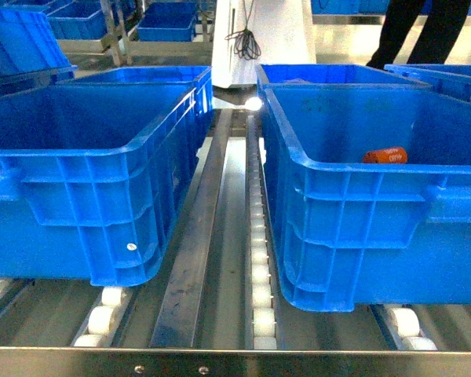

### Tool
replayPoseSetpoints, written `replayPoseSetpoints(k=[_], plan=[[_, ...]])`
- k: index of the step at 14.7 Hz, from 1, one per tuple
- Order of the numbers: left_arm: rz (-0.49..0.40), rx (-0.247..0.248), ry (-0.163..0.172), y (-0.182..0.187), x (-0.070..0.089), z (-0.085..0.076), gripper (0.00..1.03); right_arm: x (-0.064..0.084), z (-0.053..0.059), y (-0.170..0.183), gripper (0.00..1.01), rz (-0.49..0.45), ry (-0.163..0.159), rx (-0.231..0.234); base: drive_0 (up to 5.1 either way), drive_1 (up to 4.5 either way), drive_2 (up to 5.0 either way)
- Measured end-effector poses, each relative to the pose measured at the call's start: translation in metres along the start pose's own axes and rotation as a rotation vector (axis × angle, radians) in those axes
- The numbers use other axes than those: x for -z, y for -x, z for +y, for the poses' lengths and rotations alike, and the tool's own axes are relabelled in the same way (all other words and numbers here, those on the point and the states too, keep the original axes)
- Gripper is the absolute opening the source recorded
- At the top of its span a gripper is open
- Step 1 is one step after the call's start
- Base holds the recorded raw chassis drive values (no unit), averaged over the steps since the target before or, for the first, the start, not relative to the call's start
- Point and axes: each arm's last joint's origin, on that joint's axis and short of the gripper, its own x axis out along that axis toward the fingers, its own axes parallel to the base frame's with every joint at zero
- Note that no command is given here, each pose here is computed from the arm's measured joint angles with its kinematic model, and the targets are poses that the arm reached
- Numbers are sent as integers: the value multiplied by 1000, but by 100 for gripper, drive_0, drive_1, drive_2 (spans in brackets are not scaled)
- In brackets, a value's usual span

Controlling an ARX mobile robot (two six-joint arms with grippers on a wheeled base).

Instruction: Sort blue parts and orange caps into right shelf containers

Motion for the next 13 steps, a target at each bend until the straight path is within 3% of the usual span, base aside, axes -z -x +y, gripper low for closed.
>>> replayPoseSetpoints(k=[1,2,13], plan=[[0,0,0,0,0,0,94,0,0,0,100,0,0,0,0,0,0],[0,0,0,0,0,0,99,0,0,0,97,0,0,0,0,0,0],[0,0,0,0,0,0,98,0,0,0,98,0,0,0,0,0,0]])
